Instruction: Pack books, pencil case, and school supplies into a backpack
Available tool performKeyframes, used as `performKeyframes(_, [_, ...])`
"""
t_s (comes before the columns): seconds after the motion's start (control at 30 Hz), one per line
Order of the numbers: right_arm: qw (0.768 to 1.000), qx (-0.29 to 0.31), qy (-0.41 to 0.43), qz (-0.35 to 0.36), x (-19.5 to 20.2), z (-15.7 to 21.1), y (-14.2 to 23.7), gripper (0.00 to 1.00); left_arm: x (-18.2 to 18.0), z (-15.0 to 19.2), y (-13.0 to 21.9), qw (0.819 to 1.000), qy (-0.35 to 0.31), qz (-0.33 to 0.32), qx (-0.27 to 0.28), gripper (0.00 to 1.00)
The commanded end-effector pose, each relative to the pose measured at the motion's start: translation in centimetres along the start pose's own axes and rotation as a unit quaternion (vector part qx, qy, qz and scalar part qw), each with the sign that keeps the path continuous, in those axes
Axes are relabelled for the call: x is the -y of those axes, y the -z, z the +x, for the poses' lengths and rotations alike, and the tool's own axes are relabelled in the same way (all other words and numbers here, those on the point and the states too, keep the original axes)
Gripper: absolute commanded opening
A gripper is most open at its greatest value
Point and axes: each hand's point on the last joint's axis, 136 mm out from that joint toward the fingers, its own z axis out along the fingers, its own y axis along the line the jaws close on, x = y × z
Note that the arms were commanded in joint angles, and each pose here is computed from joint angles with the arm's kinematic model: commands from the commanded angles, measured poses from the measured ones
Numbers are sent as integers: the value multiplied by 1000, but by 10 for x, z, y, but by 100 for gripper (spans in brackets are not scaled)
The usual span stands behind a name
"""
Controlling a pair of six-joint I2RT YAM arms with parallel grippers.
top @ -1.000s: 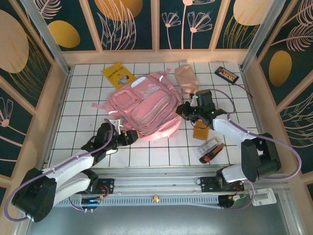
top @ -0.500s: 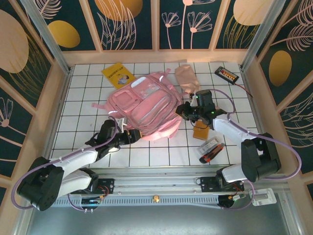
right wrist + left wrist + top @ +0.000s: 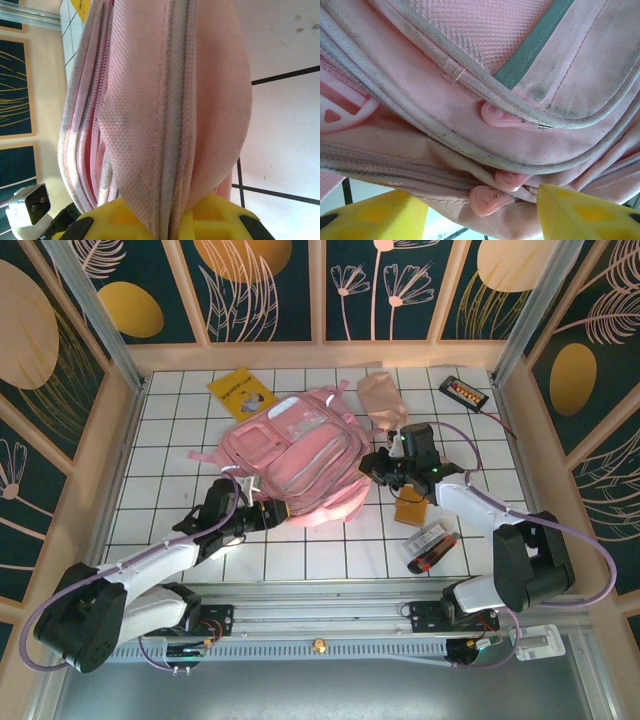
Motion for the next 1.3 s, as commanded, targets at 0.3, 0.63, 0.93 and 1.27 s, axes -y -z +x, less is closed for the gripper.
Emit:
performKeyframes(0.3, [999,8,21,-43,-25,-6,-1,0,28,-21,16,999,-22,20,12,59])
performKeyframes(0.63, [999,7,24,-41,-25,-6,0,0,16,-18,13,1000,-28,-6,8,59])
performKeyframes(0.93, [999,9,26,-46,-30,-8,3,0,-1,-11,-10,999,-33,-18,-11,59])
performKeyframes(1.27, [999,10,23,-42,-28,-7,3,0,-10,7,-11,1000,-11,4,-23,56])
